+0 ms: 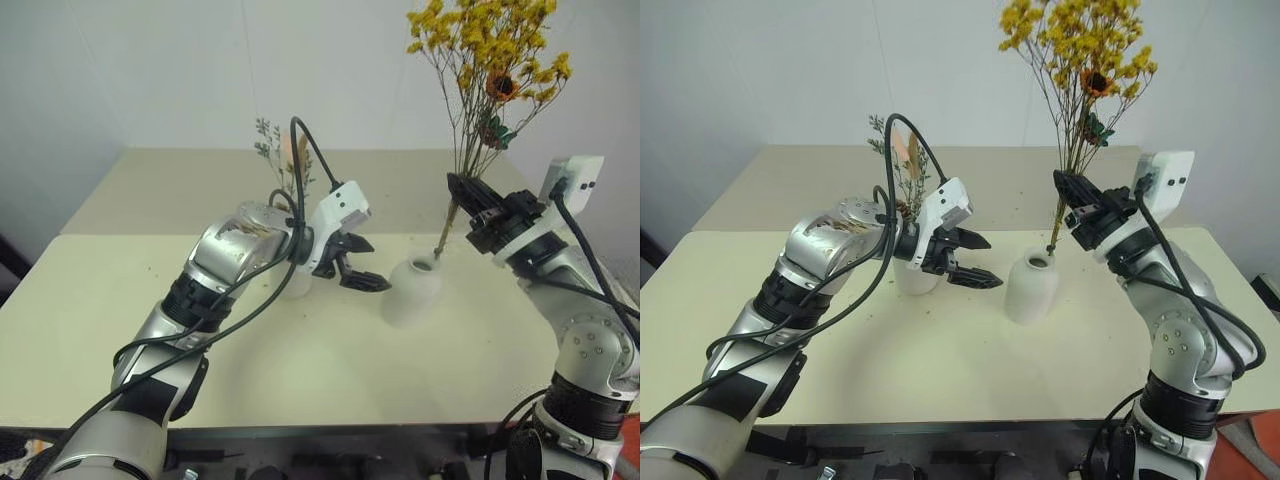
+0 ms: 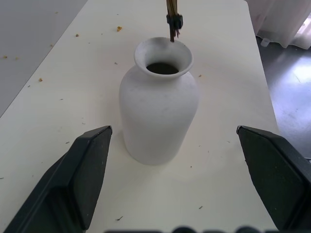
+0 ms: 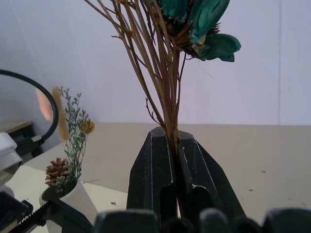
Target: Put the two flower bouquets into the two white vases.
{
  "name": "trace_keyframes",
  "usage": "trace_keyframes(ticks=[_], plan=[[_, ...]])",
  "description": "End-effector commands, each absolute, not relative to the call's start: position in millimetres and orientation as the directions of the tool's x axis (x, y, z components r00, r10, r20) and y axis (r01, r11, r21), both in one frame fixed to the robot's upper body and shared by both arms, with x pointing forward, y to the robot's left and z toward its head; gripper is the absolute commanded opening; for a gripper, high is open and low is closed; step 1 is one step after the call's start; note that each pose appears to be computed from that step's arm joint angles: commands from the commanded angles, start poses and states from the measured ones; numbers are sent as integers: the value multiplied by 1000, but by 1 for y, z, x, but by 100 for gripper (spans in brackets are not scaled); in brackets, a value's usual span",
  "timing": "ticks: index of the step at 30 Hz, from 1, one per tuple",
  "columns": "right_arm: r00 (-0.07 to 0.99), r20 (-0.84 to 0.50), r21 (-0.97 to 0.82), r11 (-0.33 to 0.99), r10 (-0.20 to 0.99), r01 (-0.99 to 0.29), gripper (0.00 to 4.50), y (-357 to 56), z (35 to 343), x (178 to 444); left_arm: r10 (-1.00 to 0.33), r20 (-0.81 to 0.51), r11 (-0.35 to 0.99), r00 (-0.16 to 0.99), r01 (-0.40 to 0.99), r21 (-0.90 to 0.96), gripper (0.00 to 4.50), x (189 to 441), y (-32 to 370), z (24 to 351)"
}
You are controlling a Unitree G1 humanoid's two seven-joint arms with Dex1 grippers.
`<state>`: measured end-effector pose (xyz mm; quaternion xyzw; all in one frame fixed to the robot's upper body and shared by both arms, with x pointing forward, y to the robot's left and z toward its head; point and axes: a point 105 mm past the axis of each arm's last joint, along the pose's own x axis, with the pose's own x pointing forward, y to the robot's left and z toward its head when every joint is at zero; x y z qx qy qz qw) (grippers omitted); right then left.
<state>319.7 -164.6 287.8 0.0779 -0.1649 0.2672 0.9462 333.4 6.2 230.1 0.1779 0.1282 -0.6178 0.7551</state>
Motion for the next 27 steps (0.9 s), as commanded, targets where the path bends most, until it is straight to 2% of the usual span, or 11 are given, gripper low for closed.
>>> trace_keyframes(ticks=[1, 10, 14, 23, 24, 27], plan=[[762, 415, 17, 833, 497, -553, 3, -157, 298, 310, -900, -388, 146, 200, 976, 163, 450, 330, 3, 244], [781, 405, 14, 851, 475, -525, 3, -156, 280, 318, -909, -366, 133, 197, 972, 192, 450, 331, 1, 251], [791, 399, 3, 862, 464, -507, 117, -158, 273, 319, -922, -344, 111, 177, 973, 203, 450, 329, 2, 257], [806, 390, -44, 883, 446, -468, 434, -163, 265, 313, -924, -334, 117, 187, 969, 219, 450, 334, 7, 260], [806, 384, -54, 883, 450, -467, 447, -164, 263, 311, -924, -333, 118, 189, 968, 221, 450, 334, 8, 260], [812, 362, -74, 882, 458, -465, 447, -168, 256, 305, -922, -328, 137, 206, 966, 221, 450, 338, 9, 261]])
